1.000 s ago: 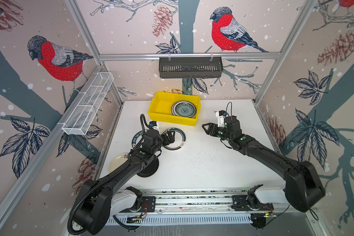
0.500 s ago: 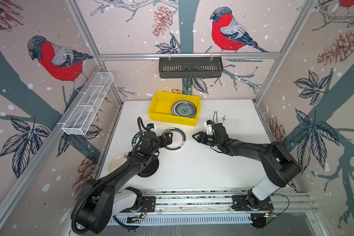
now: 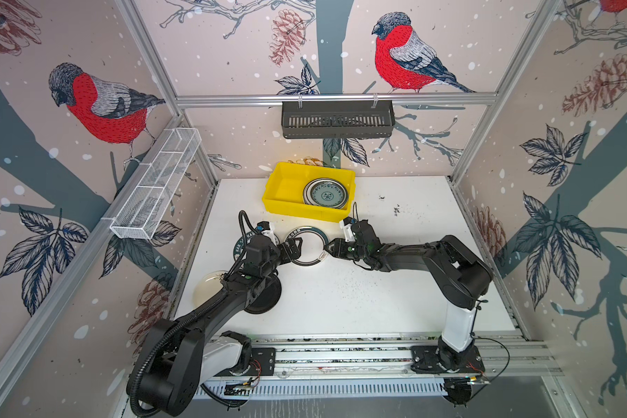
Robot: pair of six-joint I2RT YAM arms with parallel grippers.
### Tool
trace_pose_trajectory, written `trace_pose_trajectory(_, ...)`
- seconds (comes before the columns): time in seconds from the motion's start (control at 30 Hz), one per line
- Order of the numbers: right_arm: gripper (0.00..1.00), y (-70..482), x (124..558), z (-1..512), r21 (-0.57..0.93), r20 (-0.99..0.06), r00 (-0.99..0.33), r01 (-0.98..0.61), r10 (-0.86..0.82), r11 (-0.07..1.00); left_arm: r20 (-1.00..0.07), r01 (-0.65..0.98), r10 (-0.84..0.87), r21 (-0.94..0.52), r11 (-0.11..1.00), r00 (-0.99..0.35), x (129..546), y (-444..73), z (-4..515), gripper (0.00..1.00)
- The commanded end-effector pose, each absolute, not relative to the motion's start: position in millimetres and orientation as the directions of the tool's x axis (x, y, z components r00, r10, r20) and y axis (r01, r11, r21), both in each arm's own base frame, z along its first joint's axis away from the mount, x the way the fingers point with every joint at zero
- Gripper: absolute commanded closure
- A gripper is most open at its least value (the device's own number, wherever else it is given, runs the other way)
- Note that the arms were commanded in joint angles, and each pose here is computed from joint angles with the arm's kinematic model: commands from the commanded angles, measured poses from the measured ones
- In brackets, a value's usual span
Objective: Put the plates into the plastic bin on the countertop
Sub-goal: 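Withdraw right gripper from the bin toward the red-and-green-rimmed plate, then grasp the red-and-green-rimmed plate's rim with right gripper and tilt it upright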
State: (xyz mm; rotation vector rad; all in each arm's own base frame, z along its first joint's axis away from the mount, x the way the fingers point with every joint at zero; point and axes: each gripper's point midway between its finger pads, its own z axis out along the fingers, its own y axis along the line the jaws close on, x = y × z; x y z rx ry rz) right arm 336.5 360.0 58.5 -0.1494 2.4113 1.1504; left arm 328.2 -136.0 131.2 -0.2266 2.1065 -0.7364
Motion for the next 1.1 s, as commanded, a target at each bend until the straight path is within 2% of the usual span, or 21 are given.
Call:
trace_pose_trajectory(0.0, 0.58, 360, 341, 52, 0.699, -0.445, -0.888, -0.264, 0.116, 0.664, -0.716, 0.134, -0.421, -0.578, 0.805, -0.557, 333, -135, 145, 0.02)
trace_pose_trajectory(0.33, 0.60, 367, 338, 37, 0.694, -0.419, -0.901, -0.240, 0.110, 0.679, -0.708, 0.110, -0.422, -0.572, 0.813, -0.567, 329, -131, 138, 0.02)
trace_pose_trajectory(0.73, 0.69, 366, 340, 27, 0.695, -0.382, -0.914, -0.185, 0.139, 0.695, -0.690, 0.098, -0.427, -0.583, 0.807, -0.584, 326, -132, 132, 0.02)
trace_pose_trajectory(0.97, 0.71, 370, 344, 22, 0.702, -0.367, -0.918, -0.167, 0.151, 0.692, -0.683, 0.100, -0.431, -0.591, 0.800, -0.590, 324, -133, 132, 0.02)
trace_pose_trajectory(1.07, 0.76, 369, 344, 20, 0.700, -0.366, -0.918, -0.163, 0.153, 0.695, -0.682, 0.097, -0.429, -0.589, 0.803, -0.592, 323, -132, 131, 0.02)
